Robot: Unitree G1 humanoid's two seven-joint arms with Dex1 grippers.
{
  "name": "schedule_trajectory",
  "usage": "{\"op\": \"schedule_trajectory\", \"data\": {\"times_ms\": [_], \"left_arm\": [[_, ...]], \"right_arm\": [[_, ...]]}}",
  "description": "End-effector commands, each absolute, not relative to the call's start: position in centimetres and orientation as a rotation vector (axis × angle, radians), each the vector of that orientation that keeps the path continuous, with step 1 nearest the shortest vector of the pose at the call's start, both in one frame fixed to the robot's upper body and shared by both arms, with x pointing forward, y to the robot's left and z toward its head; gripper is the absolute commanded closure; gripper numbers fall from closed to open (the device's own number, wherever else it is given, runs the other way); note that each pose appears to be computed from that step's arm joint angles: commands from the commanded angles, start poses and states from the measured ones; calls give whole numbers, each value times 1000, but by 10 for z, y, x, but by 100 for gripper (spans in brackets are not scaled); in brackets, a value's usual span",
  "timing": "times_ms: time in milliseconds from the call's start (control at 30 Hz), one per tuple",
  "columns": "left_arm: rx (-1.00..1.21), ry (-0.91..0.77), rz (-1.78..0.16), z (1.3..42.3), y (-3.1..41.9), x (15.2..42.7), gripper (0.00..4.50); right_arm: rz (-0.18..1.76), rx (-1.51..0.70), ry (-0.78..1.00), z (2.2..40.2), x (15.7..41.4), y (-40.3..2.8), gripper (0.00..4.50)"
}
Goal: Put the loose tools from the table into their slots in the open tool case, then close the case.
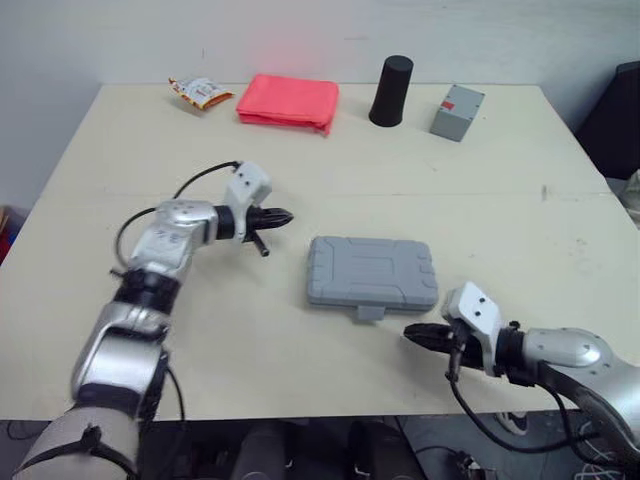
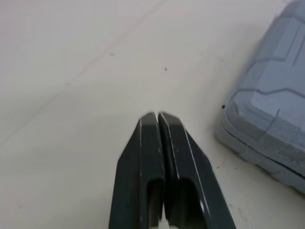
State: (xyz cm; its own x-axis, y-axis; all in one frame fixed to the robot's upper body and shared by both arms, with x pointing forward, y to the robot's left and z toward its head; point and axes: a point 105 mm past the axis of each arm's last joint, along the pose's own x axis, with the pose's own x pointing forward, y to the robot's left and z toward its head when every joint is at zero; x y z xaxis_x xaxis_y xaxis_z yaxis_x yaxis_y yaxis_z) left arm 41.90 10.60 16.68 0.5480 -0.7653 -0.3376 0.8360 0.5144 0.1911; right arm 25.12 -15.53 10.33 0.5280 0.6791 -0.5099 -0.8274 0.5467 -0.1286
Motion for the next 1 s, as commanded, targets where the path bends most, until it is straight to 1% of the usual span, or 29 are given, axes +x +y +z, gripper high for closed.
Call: {"op": "schedule_trajectory", "data": {"times_ms": [33, 100, 200, 333, 467, 533, 600, 700, 800, 900, 1000], "left_arm": [[427, 210, -1041, 165, 93, 424, 448], [457, 220, -1090, 161, 86, 423, 448], [505, 253, -1196, 149, 80, 414, 448], [513, 262, -1323, 144, 78, 401, 448], [483, 245, -1530, 144, 75, 374, 448], [456, 232, -1553, 147, 75, 369, 448], [442, 199, -1529, 152, 75, 369, 448], [429, 128, -1486, 171, 77, 371, 448], [389, 85, -1509, 192, 72, 364, 448], [383, 65, -1592, 205, 45, 346, 448], [410, 75, -1643, 197, 16, 336, 448]], "right_arm": [[875, -435, 423, 99, 263, -159, 444], [845, -443, 408, 101, 270, -161, 444], [784, -454, 354, 109, 281, -165, 444], [737, -462, 321, 113, 288, -170, 444], [650, -476, 306, 114, 298, -183, 444], [619, -469, 308, 112, 301, -187, 444], [595, -467, 309, 111, 303, -191, 444], [559, -469, 312, 116, 297, -203, 444], [555, -445, 309, 124, 286, -212, 444], [629, -337, 295, 134, 265, -204, 444], [663, -305, 313, 132, 256, -198, 444]]}}
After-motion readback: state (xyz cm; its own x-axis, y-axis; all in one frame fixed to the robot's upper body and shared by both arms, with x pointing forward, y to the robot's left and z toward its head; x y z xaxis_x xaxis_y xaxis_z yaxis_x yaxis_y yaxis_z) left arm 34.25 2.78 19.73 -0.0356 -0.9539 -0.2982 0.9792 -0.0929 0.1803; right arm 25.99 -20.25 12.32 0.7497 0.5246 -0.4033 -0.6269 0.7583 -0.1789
